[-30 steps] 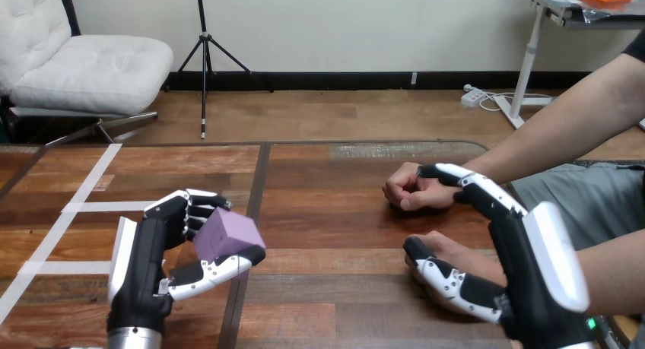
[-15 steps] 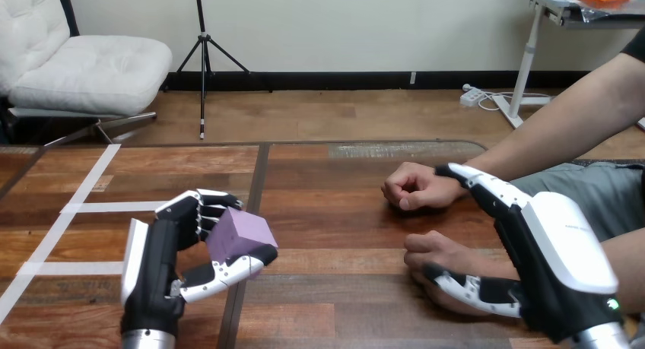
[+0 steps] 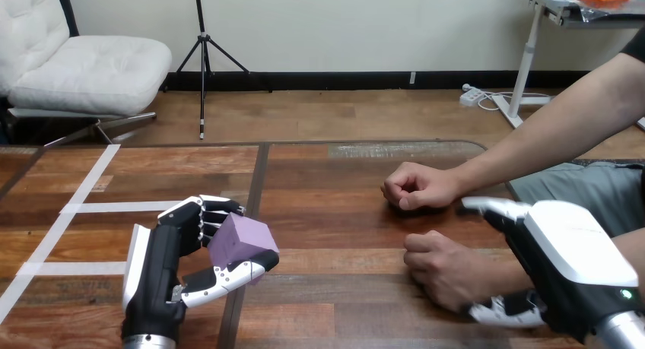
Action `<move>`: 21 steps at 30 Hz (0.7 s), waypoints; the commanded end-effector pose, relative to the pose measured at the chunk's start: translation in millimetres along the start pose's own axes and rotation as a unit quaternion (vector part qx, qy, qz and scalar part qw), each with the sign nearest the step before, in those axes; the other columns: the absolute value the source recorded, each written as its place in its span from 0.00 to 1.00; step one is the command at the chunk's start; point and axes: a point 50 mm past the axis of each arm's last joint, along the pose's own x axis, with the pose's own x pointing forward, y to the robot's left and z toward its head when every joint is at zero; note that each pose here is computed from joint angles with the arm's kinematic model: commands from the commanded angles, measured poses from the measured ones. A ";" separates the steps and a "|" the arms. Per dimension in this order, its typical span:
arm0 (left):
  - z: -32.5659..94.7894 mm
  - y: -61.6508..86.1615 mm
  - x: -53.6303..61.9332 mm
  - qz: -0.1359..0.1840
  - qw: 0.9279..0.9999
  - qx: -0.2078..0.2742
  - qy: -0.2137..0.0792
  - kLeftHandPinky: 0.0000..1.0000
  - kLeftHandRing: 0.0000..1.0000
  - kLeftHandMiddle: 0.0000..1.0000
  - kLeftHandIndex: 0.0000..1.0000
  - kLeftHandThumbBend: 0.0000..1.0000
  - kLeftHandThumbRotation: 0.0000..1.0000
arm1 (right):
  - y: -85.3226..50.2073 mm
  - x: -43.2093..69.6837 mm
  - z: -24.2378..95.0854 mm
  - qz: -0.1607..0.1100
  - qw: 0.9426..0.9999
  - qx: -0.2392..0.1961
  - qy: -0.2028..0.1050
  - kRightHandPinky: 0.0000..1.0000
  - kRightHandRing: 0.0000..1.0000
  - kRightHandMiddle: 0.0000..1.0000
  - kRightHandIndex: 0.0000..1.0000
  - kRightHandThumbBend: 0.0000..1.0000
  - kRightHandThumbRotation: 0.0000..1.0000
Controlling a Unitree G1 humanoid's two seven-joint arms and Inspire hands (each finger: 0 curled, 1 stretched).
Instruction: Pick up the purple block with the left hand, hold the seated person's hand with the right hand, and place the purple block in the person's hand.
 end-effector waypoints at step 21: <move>14.8 6.0 13.6 0.017 0.998 -0.011 -0.052 0.32 0.39 0.46 0.46 0.73 0.00 | -29.7 26.0 -3.3 0.051 0.991 -0.117 0.039 0.75 0.78 0.79 0.78 0.88 0.04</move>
